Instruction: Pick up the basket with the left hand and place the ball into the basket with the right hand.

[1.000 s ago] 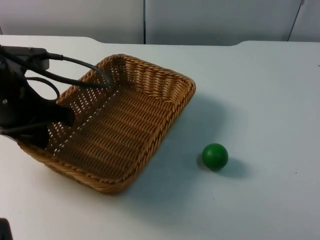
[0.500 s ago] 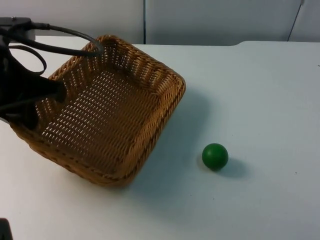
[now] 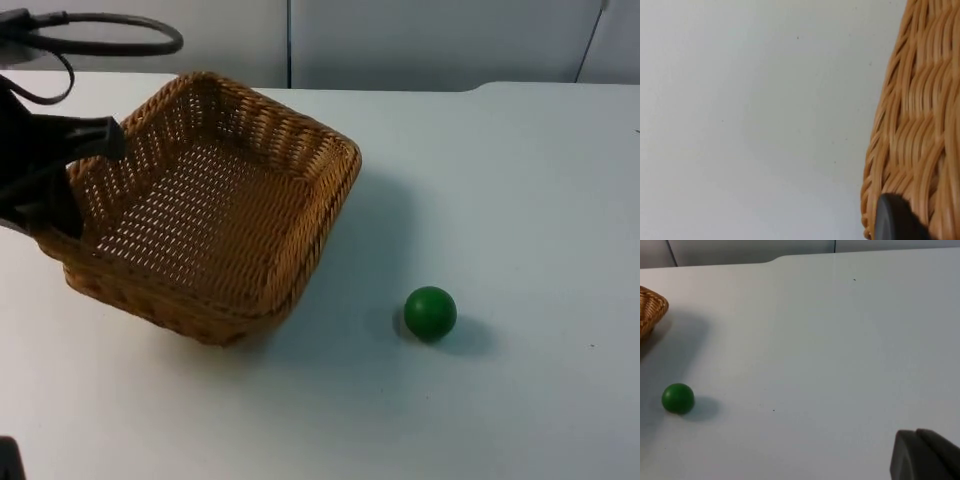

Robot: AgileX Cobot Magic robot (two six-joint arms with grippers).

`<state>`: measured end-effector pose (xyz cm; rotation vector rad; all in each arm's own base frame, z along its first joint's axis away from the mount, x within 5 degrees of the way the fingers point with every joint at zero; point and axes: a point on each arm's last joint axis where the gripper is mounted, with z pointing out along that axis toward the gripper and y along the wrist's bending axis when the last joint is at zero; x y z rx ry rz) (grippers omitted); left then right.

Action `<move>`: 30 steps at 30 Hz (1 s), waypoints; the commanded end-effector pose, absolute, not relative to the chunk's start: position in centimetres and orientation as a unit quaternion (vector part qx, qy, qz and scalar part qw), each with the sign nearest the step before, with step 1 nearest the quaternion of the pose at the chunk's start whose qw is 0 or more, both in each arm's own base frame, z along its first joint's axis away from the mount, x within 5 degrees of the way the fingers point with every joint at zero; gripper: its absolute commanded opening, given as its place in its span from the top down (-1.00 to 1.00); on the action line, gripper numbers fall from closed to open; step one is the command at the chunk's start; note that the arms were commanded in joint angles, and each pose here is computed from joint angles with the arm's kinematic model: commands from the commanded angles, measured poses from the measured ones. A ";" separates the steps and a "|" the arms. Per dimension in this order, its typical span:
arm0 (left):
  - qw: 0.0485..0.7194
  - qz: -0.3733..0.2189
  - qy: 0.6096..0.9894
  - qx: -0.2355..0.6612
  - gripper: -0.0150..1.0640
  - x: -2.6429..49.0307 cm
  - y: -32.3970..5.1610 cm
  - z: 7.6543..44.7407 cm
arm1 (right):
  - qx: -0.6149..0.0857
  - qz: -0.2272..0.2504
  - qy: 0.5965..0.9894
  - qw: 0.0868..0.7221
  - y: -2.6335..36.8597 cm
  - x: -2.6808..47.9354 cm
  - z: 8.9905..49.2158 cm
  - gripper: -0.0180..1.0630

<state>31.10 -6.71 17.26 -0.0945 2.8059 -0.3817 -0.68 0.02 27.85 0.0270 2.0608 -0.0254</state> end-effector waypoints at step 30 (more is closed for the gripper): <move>0.153 -0.271 0.944 -0.110 0.98 30.7 -4.9 17.5 | 0.012 -0.016 0.856 0.517 0.0 -0.7 27.8 0.96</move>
